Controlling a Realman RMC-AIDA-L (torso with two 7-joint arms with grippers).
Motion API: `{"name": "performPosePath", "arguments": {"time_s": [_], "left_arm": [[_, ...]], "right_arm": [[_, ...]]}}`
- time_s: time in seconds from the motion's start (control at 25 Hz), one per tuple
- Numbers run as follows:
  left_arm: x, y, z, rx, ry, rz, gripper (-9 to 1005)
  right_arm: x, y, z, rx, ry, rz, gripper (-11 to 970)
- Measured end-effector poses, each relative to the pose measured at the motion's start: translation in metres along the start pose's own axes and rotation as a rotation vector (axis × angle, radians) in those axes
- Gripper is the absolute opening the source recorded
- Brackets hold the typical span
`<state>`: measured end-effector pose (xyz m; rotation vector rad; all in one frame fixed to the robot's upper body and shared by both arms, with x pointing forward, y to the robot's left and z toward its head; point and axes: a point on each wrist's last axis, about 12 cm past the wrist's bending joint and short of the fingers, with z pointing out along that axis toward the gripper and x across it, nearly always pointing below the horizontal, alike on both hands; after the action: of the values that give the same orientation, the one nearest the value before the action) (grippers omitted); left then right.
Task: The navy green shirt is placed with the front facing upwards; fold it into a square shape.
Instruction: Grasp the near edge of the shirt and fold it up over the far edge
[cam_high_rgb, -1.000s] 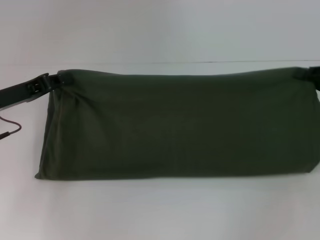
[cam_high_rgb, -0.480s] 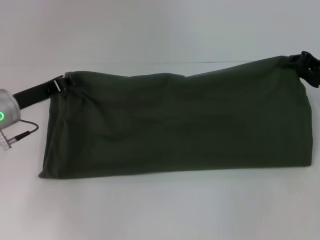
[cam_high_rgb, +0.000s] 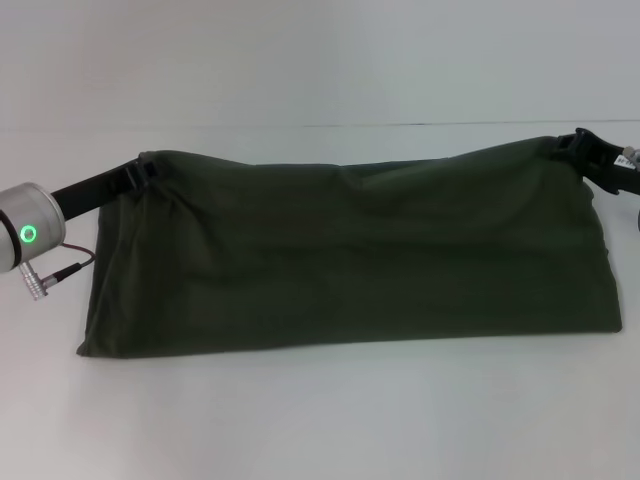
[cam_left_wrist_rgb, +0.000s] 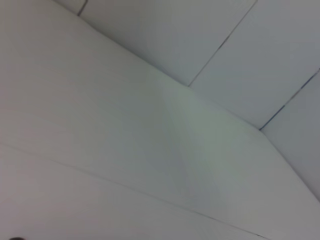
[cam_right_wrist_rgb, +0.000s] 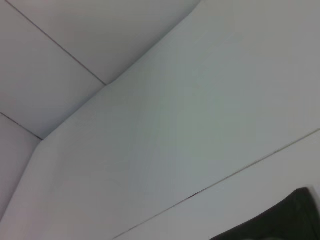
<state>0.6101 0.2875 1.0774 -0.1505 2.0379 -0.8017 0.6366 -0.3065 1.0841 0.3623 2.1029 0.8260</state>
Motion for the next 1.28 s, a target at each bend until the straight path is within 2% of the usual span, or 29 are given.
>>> {"name": "performPosePath", "arguments": {"time_s": [0.52, 0.96, 1.28], "left_arm": [[-0.005, 0.007, -0.001, -0.052, -0.07, -0.031, 68], [0.0, 0.014, 0.004, -0.113, -0.108, -0.037, 79], [0.005, 0.012, 0.011, -0.126, -0.127, -0.034, 110]], "right_arm": [[-0.004, 0.008, 0.004, -0.03, -0.054, 0.013, 49], [0.015, 0.019, 0.025, 0.002, -0.034, -0.024, 51], [0.017, 0.021, 0.028, 0.011, -0.041, -0.028, 61]]}}
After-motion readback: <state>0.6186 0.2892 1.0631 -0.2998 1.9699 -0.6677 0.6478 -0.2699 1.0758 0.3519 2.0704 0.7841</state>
